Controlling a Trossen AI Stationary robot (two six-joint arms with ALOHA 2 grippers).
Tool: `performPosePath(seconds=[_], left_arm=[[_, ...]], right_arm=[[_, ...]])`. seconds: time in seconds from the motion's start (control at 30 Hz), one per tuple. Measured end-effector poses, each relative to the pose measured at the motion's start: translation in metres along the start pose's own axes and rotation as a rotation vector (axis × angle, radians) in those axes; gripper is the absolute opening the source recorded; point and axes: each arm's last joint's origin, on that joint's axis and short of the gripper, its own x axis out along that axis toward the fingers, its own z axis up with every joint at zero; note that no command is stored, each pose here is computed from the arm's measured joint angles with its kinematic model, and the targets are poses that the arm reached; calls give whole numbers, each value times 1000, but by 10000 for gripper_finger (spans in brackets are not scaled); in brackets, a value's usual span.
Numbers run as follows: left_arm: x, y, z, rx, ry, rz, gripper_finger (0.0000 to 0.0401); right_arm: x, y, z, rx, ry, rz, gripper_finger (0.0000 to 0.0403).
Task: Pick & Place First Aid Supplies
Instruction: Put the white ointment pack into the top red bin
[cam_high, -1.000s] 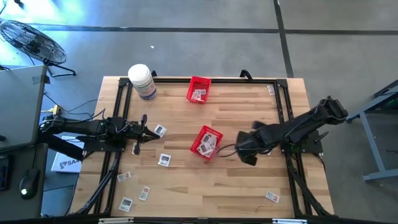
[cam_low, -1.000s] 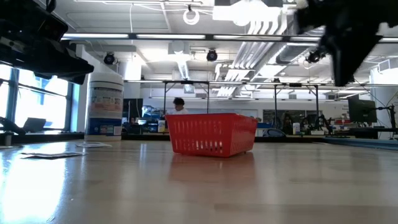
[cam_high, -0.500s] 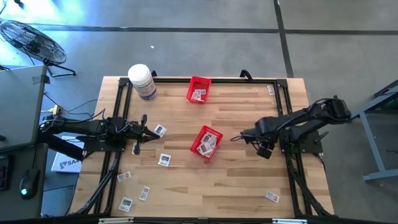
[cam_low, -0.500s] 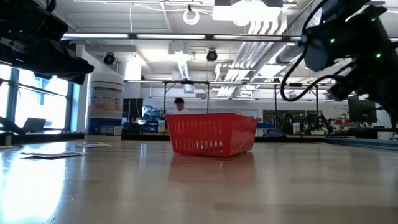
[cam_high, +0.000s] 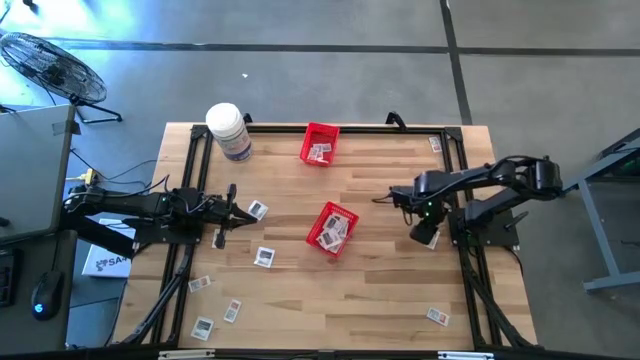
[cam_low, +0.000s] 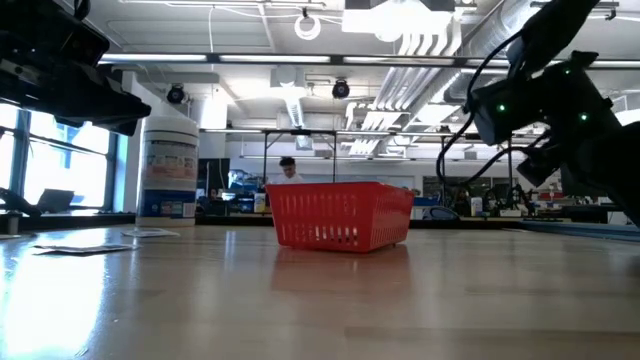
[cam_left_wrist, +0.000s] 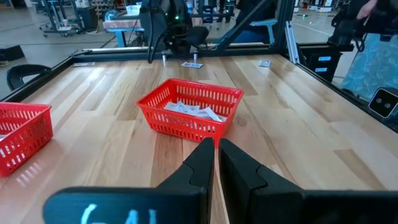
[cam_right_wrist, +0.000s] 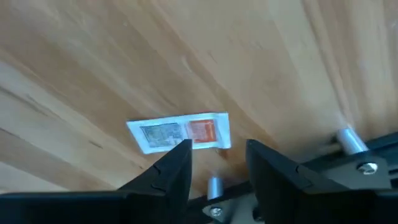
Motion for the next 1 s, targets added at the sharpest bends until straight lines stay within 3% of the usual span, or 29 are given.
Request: performPosePath(seconds=[0.33,0.57,1.0], left_arm=[[0,0,0,0,0,0,21],[0,0,0,0,0,0,21],[0,0,0,0,0,0,21]], right_arm=[[11,-2,4,24,-62,-14,130],[11,0,1,-48,-34,-1,118],[39,9,13,-70,150,-92,116]])
